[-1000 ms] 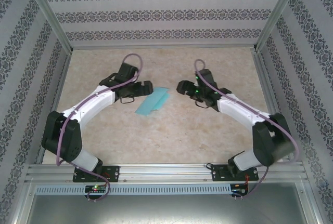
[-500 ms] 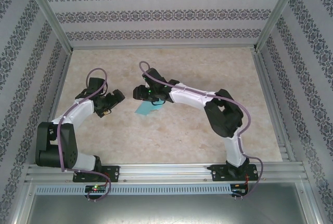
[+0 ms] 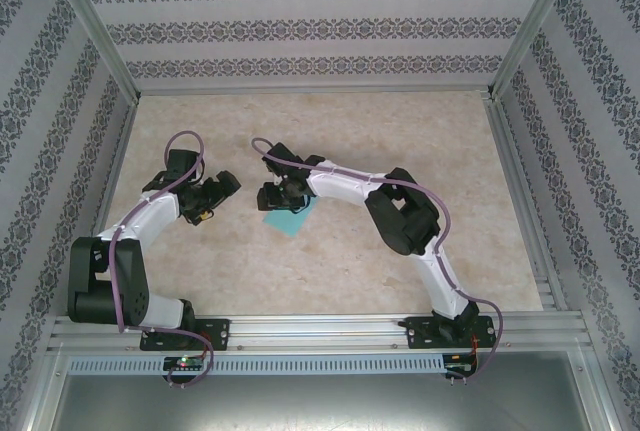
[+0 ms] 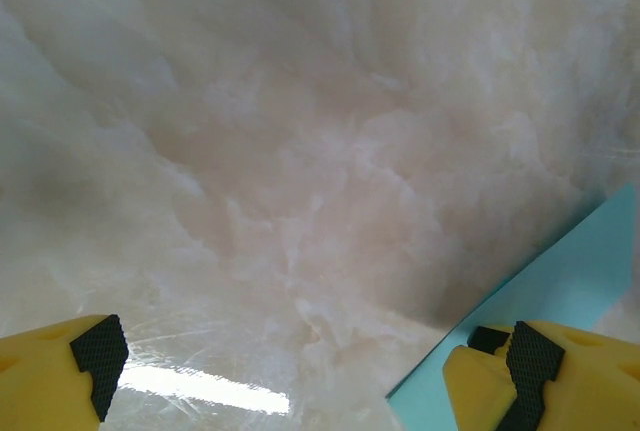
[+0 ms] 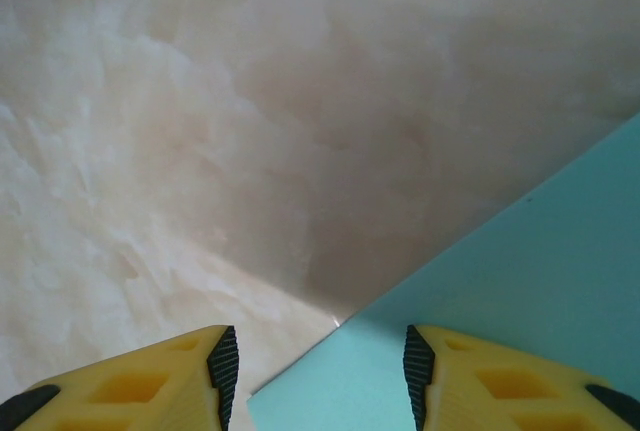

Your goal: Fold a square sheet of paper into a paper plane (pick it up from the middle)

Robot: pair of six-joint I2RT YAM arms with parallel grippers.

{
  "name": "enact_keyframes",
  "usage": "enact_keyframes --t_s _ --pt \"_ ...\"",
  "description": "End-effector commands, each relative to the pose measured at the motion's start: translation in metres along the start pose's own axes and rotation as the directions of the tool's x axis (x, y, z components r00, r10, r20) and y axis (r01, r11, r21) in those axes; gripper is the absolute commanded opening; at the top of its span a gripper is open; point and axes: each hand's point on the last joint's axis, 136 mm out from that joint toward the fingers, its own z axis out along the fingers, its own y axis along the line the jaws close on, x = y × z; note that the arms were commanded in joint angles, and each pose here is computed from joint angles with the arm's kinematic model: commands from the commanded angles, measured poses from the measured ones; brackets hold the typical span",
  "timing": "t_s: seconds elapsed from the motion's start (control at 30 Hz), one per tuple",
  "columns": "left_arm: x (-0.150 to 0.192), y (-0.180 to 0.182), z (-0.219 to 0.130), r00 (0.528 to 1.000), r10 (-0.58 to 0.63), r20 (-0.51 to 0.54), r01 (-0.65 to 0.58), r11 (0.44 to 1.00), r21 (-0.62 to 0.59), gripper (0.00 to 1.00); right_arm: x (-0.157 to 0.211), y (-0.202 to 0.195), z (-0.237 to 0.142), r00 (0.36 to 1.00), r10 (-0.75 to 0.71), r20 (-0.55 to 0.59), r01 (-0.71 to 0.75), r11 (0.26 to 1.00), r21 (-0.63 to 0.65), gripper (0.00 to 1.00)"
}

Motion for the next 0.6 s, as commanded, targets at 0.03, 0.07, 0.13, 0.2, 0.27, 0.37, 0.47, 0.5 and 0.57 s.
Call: enact_keyframes --t_s 0.03,0.07,0.13,0.2,0.27,0.37,0.47,0.5,0.57 --pt "-0.001 -0.007 0.003 1.000 0.012 -0.009 -0.012 0.998 0.054 1.00 0.031 -0.019 0.004 0.987 -0.118 -0.105 0.125 0.990 0.059 0.50" --pt "-0.001 -0.009 0.003 1.000 0.014 -0.015 -0.013 0.998 0.063 1.00 0.037 -0.023 0.003 0.981 -0.149 -0.122 0.157 0.986 0.062 0.50" --pt "0.001 -0.013 0.005 0.999 0.021 -0.026 -0.019 0.996 0.087 1.00 0.053 -0.031 -0.001 0.960 -0.227 -0.166 0.238 0.970 0.048 0.50" --pt "0.003 -0.019 0.005 0.999 0.031 -0.039 -0.026 0.992 0.123 1.00 0.067 -0.038 -0.006 0.937 -0.292 -0.193 0.303 0.953 0.028 0.50" --pt "0.006 -0.026 0.006 0.998 0.042 -0.051 -0.033 0.986 0.163 1.00 0.080 -0.043 -0.014 0.914 -0.348 -0.207 0.353 0.935 -0.010 0.50" --pt "0.012 -0.038 0.008 0.995 0.076 -0.071 -0.059 0.975 0.216 1.00 0.089 -0.034 -0.025 0.896 -0.396 -0.199 0.383 0.918 -0.101 0.50" --pt "0.021 -0.050 0.009 0.988 0.120 -0.099 -0.093 0.965 0.245 1.00 0.090 -0.021 -0.041 0.882 -0.446 -0.154 0.424 0.892 -0.155 0.51" --pt "0.023 -0.054 0.009 0.986 0.132 -0.103 -0.102 0.962 0.253 1.00 0.087 -0.018 -0.046 0.884 -0.450 -0.131 0.429 0.889 -0.157 0.51" --pt "0.028 -0.065 0.008 0.980 0.164 -0.108 -0.128 0.950 0.284 1.00 0.078 -0.011 -0.062 0.897 -0.437 -0.067 0.422 0.892 -0.164 0.52"
